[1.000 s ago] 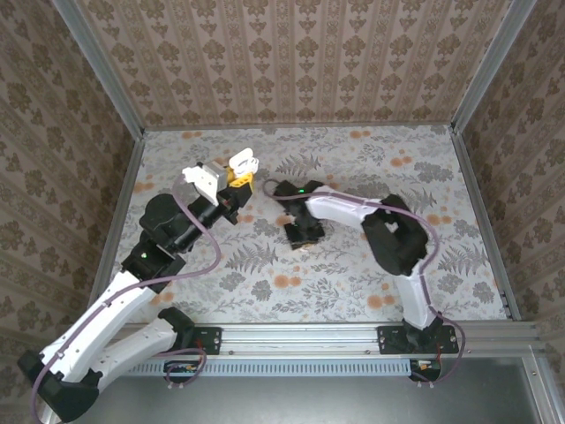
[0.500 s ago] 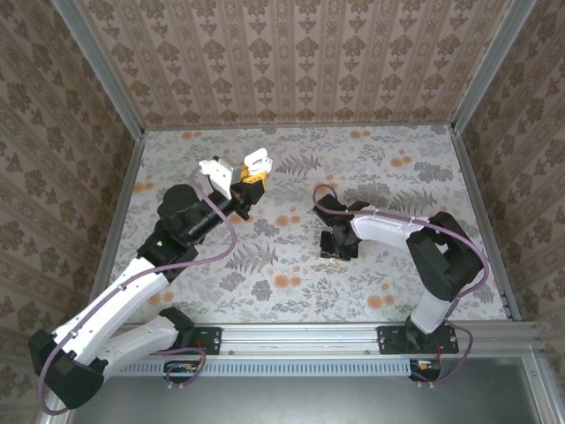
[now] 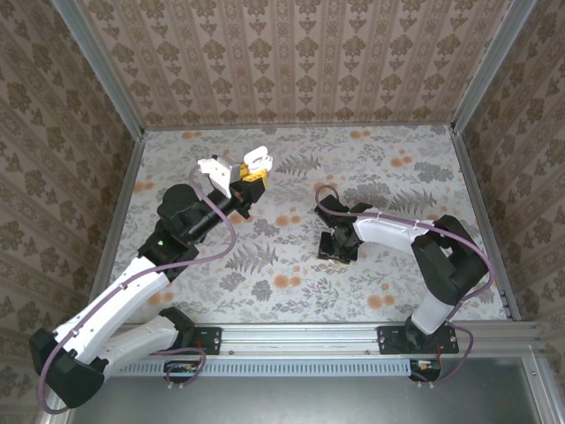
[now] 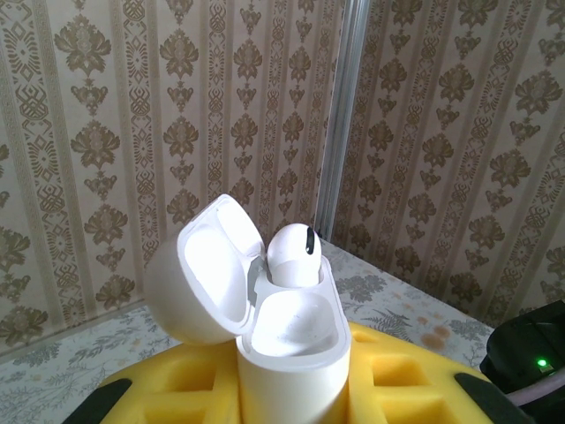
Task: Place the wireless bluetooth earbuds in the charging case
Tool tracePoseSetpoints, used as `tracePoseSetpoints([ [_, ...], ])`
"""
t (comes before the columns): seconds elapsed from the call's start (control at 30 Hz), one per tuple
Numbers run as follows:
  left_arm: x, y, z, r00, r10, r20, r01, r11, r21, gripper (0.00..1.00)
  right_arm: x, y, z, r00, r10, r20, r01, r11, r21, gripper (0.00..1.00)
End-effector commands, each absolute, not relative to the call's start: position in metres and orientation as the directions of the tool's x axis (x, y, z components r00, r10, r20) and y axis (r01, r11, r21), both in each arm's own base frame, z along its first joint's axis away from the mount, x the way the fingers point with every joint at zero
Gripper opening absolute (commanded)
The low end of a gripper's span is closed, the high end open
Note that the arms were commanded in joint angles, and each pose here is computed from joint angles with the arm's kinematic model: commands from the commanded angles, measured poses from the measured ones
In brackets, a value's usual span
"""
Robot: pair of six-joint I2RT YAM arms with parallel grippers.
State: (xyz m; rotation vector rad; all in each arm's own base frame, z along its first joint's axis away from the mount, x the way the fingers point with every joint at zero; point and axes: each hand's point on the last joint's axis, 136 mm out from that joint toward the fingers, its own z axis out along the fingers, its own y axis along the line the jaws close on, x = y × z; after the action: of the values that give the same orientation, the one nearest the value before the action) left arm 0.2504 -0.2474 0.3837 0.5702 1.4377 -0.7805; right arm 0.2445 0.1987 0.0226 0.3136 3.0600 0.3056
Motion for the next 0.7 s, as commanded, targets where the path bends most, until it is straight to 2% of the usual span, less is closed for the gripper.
tracePoseSetpoints([
  [0.0,0.249,-0.249,0.391,-0.022,-0.158,-0.987,0.775,0.621,-0.117,0.25,0.235,0.204,0.029,-0.978,0.207,-0.002,0.201,0.951,0.234,0.39],
  [0.17,0.250,-0.251,0.390,-0.027,-0.158,-0.987,0.778,0.617,-0.120,0.25,0.236,0.204,0.032,-0.979,0.204,-0.007,0.197,0.953,0.228,0.40],
  [0.27,0.250,-0.250,0.391,-0.025,-0.160,-0.987,0.777,0.618,-0.120,0.25,0.242,0.198,0.044,-0.980,0.189,-0.065,0.172,0.964,0.203,0.39],
  [0.4,0.251,-0.251,0.390,-0.026,-0.153,-0.988,0.777,0.619,-0.117,0.25,0.255,0.189,0.056,-0.987,0.071,-0.142,0.053,0.990,0.127,0.42],
  [0.53,0.250,-0.251,0.390,-0.027,-0.152,-0.988,0.777,0.619,-0.116,0.25,0.260,0.184,0.051,-0.990,-0.071,-0.122,-0.077,0.996,0.042,0.46],
  [0.67,0.250,-0.251,0.389,-0.030,-0.151,-0.988,0.777,0.619,-0.118,0.25,0.256,0.183,0.039,-0.990,-0.130,-0.044,-0.130,0.991,-0.005,0.47],
])
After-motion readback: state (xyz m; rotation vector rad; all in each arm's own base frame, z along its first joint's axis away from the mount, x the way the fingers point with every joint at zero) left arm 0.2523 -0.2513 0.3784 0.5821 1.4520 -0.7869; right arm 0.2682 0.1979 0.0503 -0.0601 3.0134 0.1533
